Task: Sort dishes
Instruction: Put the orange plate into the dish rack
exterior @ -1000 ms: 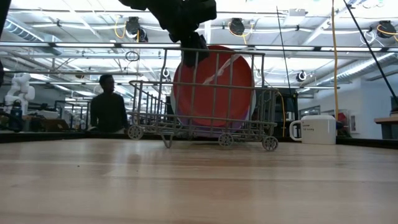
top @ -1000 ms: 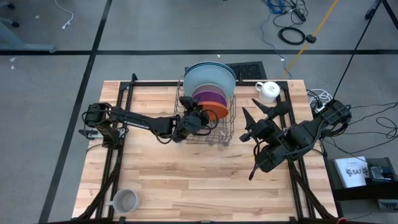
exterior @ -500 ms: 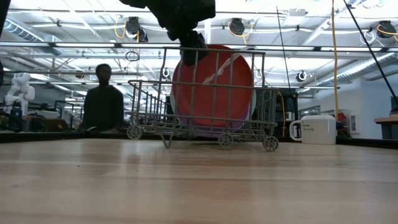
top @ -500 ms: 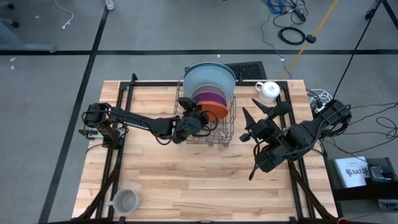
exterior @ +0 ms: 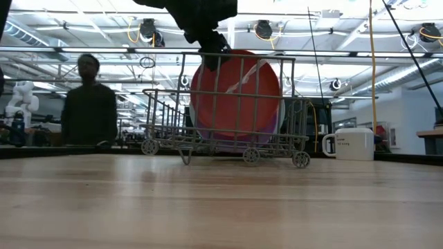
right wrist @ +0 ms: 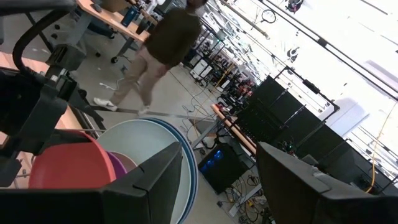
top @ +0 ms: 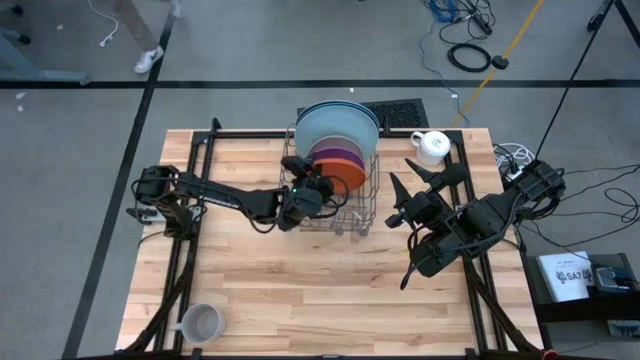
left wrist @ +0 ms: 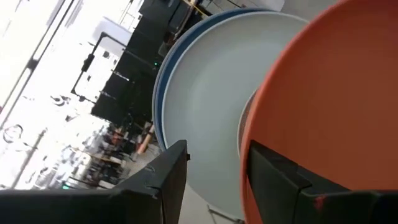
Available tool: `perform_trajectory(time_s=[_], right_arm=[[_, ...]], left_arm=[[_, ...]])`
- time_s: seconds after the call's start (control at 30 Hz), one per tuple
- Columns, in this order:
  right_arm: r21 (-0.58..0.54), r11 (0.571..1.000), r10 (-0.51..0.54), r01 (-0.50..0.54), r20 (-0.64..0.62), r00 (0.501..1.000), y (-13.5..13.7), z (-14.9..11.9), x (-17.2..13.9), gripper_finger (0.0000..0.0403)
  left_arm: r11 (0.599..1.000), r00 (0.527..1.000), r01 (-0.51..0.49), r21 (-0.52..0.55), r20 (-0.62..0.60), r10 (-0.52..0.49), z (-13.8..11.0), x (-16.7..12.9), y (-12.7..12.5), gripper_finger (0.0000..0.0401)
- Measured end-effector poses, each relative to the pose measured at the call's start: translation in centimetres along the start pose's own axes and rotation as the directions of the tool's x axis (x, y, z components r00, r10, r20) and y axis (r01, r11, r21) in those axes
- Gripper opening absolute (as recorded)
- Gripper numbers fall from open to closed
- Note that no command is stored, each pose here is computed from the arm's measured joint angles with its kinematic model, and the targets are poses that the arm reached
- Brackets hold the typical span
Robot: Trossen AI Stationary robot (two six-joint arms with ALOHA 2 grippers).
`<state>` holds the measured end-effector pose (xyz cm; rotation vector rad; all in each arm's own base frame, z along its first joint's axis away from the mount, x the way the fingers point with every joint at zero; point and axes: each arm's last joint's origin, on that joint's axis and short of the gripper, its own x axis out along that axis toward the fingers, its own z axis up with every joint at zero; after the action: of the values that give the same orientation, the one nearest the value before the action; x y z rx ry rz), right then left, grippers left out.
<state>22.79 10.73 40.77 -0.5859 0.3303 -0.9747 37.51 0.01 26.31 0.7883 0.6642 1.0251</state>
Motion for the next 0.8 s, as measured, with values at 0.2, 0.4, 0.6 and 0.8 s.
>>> perform_trajectory(time_s=[0.2, 0.4, 0.6, 0.8], right_arm=[[0.0, 1.0, 0.0, 0.0, 0.0, 1.0, 0.0, 0.0, 0.0, 0.0199], [0.0, 1.0, 0.0, 0.0, 0.0, 1.0, 0.0, 0.0, 0.0, 0.0199], [0.0, 1.0, 0.0, 0.0, 0.0, 1.0, 0.0, 0.0, 0.0, 0.0199], [0.0, 1.0, 0.0, 0.0, 0.0, 1.0, 0.0, 0.0, 0.0, 0.0199]], left_arm=[[0.998, 1.0, 0.001, -0.055, 0.002, -0.001, 0.0, -0.1, 0.0, 0.0162], [0.994, 0.999, 0.003, -0.113, 0.034, 0.001, 0.6, -0.8, 0.1, 0.0162], [0.987, 0.998, 0.004, -0.163, 0.058, 0.006, 1.0, -1.2, 0.2, 0.0162], [0.975, 0.995, 0.048, -0.217, 0.091, -0.029, 1.2, -1.7, 0.0, 0.0162]])
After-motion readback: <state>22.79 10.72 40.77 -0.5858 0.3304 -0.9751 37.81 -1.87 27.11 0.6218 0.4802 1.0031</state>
